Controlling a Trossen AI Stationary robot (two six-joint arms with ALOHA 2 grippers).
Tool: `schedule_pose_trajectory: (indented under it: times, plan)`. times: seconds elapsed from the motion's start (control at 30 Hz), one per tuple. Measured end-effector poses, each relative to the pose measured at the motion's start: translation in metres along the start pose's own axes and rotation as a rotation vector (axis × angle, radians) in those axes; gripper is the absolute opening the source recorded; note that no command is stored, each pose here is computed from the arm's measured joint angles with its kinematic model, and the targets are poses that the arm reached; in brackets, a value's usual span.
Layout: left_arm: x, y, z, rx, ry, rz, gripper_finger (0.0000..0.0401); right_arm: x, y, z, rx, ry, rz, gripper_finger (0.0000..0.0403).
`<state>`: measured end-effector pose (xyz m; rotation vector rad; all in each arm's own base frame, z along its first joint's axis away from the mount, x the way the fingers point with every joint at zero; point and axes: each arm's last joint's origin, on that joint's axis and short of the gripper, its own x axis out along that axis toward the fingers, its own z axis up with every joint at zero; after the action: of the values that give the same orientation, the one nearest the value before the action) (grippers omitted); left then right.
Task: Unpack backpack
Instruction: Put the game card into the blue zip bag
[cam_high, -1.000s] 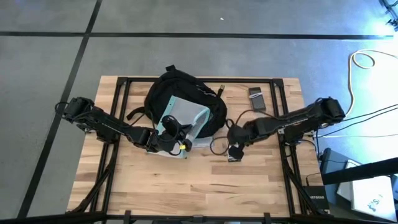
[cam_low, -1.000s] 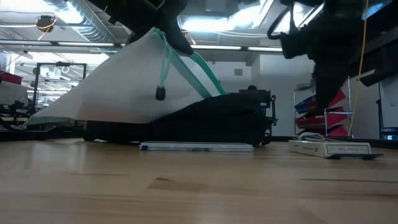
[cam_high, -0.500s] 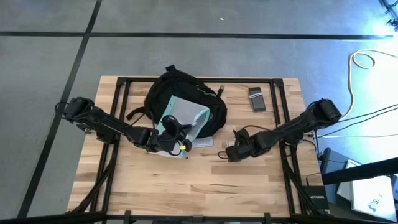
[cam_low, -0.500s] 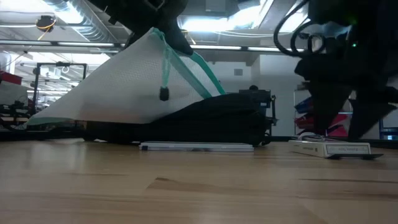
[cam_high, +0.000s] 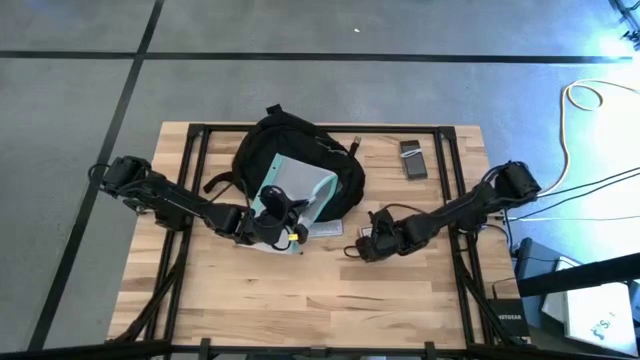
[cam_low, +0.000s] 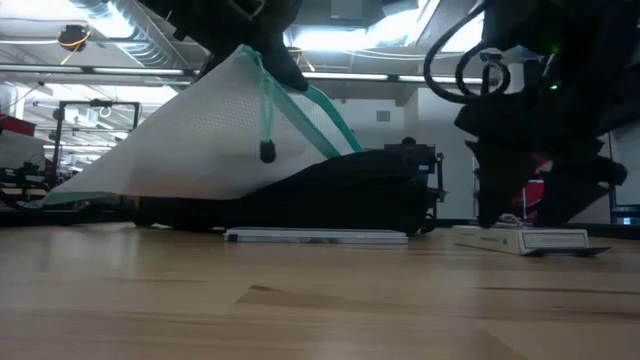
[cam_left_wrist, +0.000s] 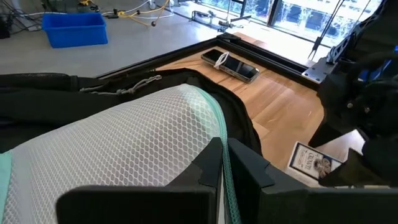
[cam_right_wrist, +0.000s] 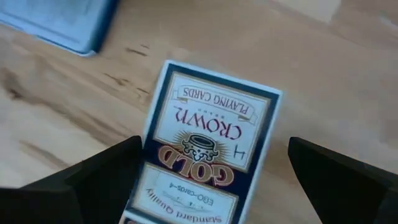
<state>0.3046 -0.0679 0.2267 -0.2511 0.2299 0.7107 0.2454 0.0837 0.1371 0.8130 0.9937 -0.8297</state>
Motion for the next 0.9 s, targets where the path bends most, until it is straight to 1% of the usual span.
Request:
schedule_pose_trajectory:
  times: [0.1, 0.2, 0.43, 0.53, 0.73, 0.9]
  plan:
    - [0.000, 0.000, 0.000, 0.005, 0.001, 0.000, 0.0006, 0.009, 0.007, 0.002, -0.025, -0.009, 0.035, 0.0385]
    - [0.000, 0.000, 0.000, 0.004, 0.001, 0.000, 0.0006, 0.011, 0.010, 0.004, -0.044, -0.015, 0.052, 0.0385]
    - [0.000, 0.000, 0.000, 0.005, 0.002, 0.000, 0.0006, 0.010, 0.009, 0.004, -0.054, -0.008, 0.026, 0.0385]
    - [0.000, 0.000, 0.000, 0.005, 0.002, 0.000, 0.0006, 0.011, 0.008, 0.003, -0.121, 0.019, 0.012, 0.0385]
    - [0.000, 0.000, 0.000, 0.006, 0.002, 0.000, 0.0006, 0.013, 0.003, 0.002, -0.152, 0.038, -0.046, 0.0385]
    - [0.000, 0.000, 0.000, 0.008, 0.004, 0.001, 0.0006, 0.012, -0.008, 0.001, -0.197, 0.053, -0.153, 0.0385]
